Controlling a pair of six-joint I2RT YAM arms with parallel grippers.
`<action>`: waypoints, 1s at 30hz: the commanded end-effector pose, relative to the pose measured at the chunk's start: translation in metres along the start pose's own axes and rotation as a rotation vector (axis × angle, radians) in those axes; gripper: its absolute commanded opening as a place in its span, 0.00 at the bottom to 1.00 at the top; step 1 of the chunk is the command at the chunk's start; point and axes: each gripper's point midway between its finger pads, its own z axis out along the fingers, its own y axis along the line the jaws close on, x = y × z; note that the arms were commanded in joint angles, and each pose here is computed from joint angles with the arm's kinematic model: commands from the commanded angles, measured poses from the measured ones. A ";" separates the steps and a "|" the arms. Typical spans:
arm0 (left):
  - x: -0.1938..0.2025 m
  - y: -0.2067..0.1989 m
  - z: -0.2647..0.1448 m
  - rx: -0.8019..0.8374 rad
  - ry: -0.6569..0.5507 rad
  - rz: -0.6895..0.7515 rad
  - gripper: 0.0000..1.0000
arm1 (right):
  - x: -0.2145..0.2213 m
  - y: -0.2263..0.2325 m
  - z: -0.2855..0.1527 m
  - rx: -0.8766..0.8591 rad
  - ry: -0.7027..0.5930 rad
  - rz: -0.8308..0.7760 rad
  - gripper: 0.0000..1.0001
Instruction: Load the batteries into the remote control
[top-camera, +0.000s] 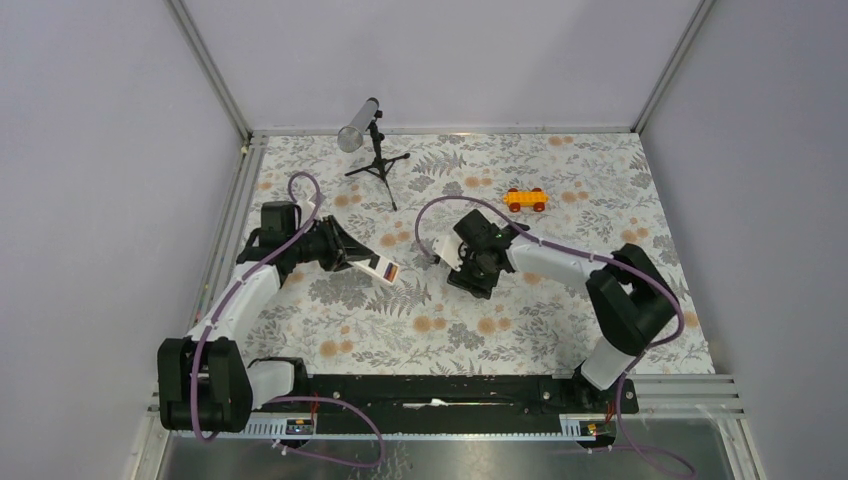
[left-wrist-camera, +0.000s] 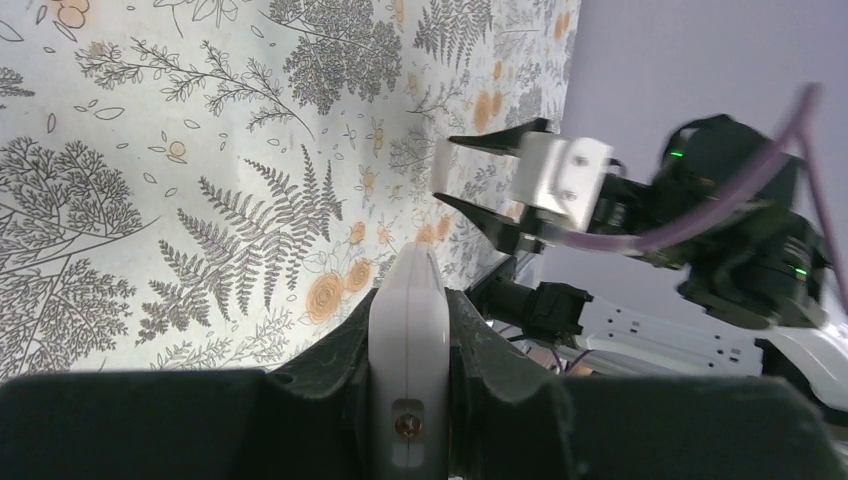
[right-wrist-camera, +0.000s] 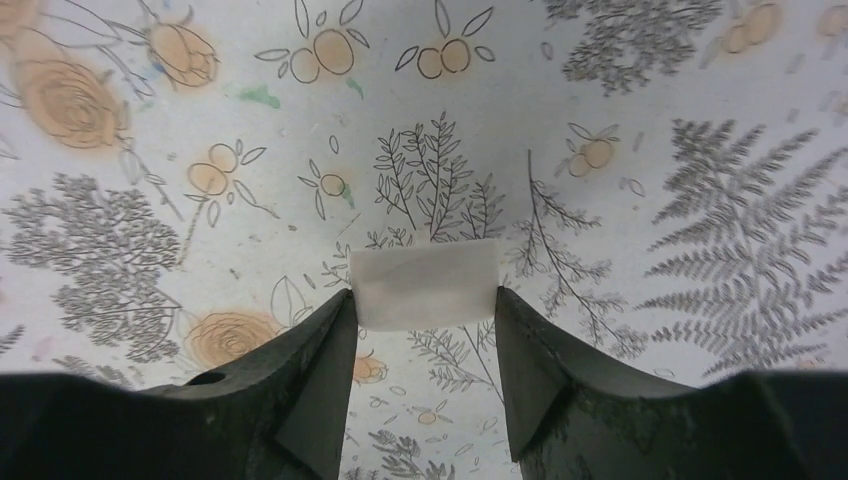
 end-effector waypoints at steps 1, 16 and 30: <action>-0.010 -0.012 0.017 0.042 -0.092 0.103 0.00 | -0.031 0.005 -0.032 0.005 -0.187 0.085 0.49; -0.001 -0.048 0.096 0.167 -0.199 0.193 0.00 | -0.068 0.034 -0.080 -0.088 -0.475 0.186 0.49; 0.020 -0.065 0.119 0.157 -0.133 0.222 0.00 | -0.081 0.025 -0.074 -0.076 -0.470 0.231 0.49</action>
